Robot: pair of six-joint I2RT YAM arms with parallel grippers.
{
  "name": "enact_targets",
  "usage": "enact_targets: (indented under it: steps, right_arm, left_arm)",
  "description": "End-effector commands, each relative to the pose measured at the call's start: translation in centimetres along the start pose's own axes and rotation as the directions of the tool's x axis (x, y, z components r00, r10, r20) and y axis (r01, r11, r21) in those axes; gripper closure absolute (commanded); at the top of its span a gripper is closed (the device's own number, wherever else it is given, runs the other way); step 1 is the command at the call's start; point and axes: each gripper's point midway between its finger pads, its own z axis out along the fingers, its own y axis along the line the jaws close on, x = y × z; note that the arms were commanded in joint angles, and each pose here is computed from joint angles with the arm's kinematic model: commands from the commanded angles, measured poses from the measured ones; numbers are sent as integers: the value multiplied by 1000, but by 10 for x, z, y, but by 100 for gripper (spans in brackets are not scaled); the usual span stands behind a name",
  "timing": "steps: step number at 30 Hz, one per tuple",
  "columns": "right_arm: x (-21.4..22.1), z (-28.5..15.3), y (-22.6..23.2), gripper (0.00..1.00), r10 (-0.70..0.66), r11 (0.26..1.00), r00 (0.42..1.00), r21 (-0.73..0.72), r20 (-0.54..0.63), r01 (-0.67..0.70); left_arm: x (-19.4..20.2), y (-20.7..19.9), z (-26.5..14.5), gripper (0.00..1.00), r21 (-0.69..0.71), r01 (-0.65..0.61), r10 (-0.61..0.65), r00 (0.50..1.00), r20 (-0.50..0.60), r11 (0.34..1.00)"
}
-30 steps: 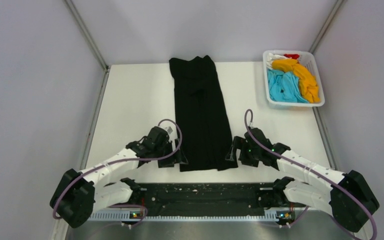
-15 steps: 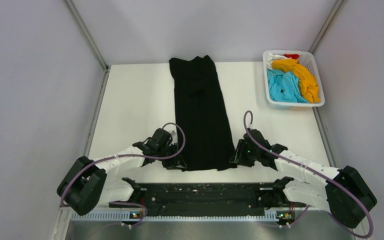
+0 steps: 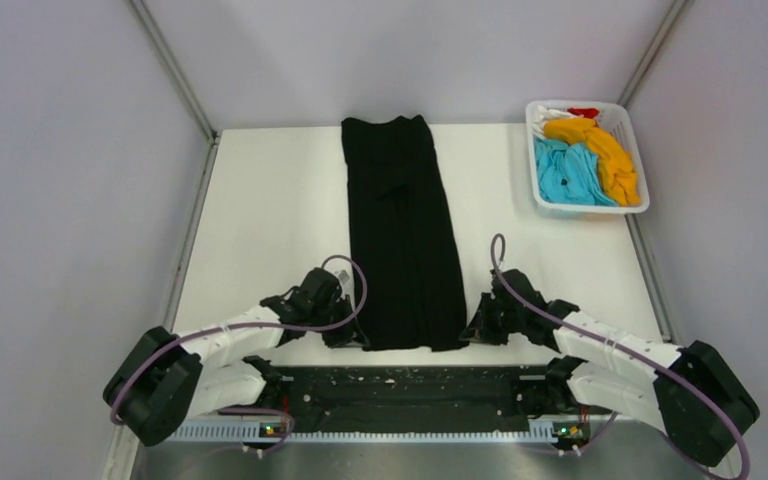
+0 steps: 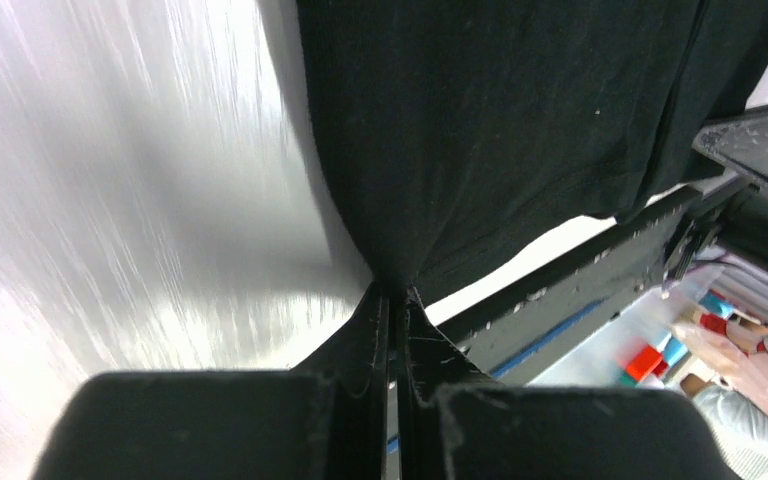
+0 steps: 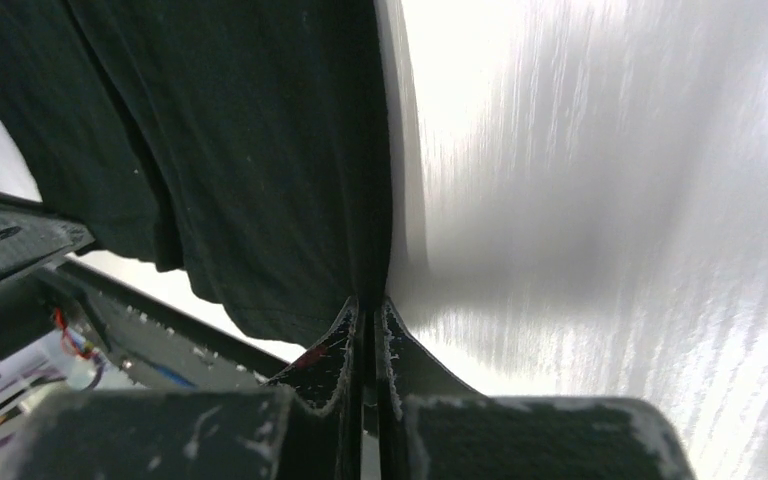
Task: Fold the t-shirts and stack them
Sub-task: Grab the bottom of the folded rectangular tshirt with both arms, then fold the folded rectangular tshirt in 1/3 of the way
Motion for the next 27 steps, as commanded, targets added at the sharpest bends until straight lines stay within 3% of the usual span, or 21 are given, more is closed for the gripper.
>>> enact_targets:
  steps: [1, 7, 16, 22, 27]
  right_arm:
    - [35, -8, -10, 100, 69, 997, 992, -29, -106, -73]
    - [24, -24, 24, 100, 60, 982, 997, -174, -55, -68]
    - [-39, -21, 82, 100, -135, 964, 986, -218, 102, 154]
    - [-79, -13, 94, 100, -175, 966, 969, -157, 173, 203]
    - [-125, -18, 118, 100, -180, 962, 939, -149, 293, 231]
  left_arm:
    - [30, 9, -5, 100, 6, 63, -63, 997, -43, 998]
    - [26, -13, -22, 100, 91, 36, -37, 999, 5, 995]
    - [-17, -53, -25, 100, 100, -111, 103, 991, 83, 989]
    - [-88, -63, -26, 100, 1, -88, 84, 956, 280, 996]
    - [-135, -81, -34, 100, 64, -76, 49, 934, 355, 995]
